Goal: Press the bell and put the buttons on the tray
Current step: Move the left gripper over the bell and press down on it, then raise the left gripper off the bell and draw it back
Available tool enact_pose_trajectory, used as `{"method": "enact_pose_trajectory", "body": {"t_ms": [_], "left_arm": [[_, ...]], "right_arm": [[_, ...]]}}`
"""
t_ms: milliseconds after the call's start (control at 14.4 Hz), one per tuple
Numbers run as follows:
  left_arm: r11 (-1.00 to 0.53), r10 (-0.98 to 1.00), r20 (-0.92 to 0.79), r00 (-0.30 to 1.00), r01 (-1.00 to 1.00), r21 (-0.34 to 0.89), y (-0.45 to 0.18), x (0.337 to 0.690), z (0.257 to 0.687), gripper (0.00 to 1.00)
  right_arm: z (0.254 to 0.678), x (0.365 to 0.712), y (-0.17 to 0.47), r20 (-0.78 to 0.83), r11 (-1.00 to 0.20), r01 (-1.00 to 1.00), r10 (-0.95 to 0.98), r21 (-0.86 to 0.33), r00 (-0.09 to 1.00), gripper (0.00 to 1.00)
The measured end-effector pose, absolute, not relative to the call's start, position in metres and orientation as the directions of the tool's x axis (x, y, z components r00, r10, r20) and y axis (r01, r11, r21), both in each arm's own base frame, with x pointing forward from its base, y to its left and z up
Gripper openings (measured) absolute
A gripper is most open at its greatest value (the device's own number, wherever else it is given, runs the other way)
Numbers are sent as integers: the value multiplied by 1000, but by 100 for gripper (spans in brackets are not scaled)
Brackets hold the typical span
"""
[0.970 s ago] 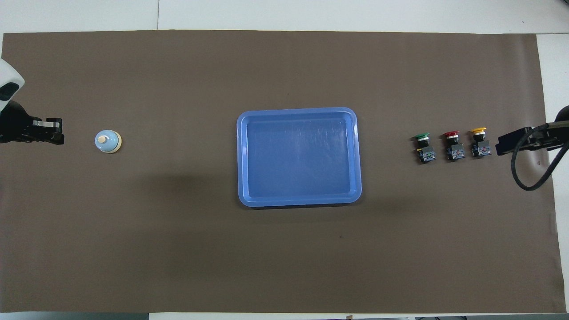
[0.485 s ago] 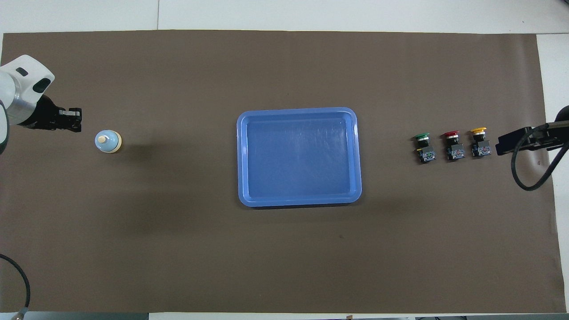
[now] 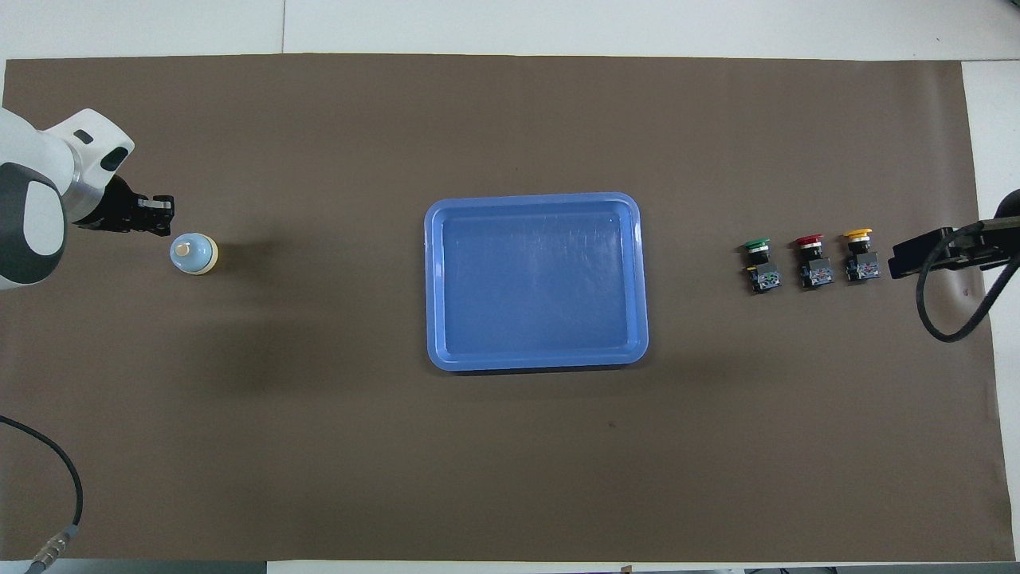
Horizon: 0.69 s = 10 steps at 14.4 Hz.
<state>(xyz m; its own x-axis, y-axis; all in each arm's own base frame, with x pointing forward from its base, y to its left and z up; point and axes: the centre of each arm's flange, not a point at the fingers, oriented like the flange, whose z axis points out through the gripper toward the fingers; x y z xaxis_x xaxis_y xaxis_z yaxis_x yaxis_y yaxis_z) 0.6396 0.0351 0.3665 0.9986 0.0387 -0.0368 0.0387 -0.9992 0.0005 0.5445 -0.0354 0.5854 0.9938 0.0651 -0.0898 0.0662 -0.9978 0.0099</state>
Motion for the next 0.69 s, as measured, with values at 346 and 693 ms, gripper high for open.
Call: {"method": "enact_pose_trajectory", "body": {"t_ms": [346, 693], "left_arm": [[-1000, 29, -59, 998, 29, 2, 29, 629, 340, 1], [-999, 35, -53, 998, 35, 1, 32, 627, 340, 1]], "right_arm": [[585, 545, -35, -90, -998, 66, 65, 10, 994, 100], [585, 545, -35, -90, -998, 66, 65, 10, 994, 100]]}}
